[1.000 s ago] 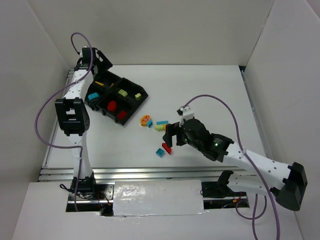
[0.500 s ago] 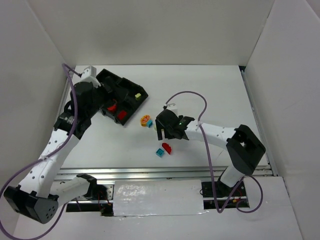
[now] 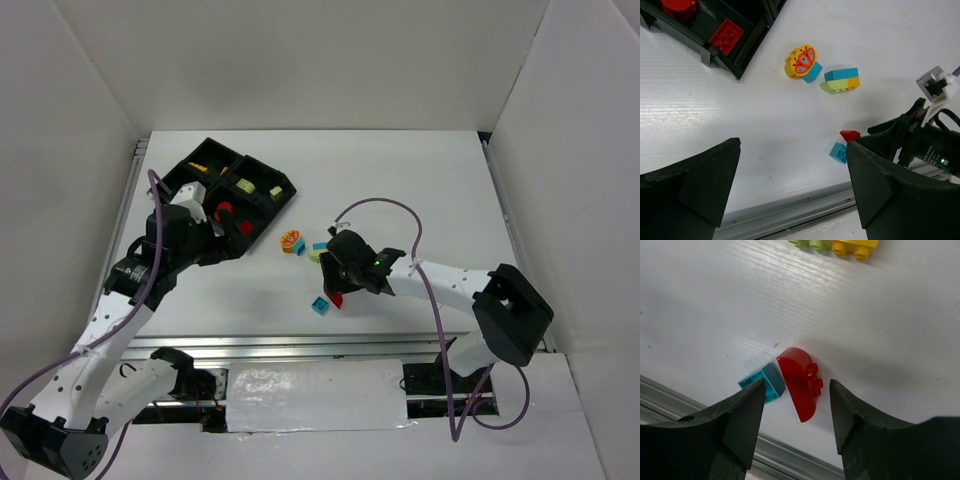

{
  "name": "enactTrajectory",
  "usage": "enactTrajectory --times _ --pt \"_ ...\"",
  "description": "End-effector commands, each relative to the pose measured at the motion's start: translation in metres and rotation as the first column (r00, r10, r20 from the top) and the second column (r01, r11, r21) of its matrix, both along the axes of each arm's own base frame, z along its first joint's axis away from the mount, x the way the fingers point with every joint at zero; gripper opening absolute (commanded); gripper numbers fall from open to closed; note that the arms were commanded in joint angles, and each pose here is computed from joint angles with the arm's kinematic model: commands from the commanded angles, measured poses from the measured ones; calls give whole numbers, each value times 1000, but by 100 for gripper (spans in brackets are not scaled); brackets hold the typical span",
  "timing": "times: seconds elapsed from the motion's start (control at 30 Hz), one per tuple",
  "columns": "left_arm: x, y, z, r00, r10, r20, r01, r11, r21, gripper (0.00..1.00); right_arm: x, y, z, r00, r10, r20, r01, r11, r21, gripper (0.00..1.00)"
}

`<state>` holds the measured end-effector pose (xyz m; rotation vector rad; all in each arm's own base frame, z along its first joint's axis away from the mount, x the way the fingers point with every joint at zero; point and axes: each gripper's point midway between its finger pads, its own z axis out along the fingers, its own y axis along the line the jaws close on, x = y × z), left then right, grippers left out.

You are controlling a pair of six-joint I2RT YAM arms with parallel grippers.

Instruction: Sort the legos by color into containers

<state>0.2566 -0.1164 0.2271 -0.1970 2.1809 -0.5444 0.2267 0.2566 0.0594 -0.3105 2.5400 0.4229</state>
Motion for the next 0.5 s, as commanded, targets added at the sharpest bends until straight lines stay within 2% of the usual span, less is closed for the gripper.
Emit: enactTrajectory --times 0.0,0.1,0.47 --pt "-7 0 -9 999 -52 -5 52 998 46 100 11 17 4 999 31 25 -32 999 39 59" --pt "-8 3 -13 999 -53 -7 54 997 63 99 15 19 1 1000 27 14 -27 1000 13 53" --pt "-7 -3 -16 996 -93 -12 94 994 57 100 16 7 -18 1000 -12 -13 11 998 -60 42"
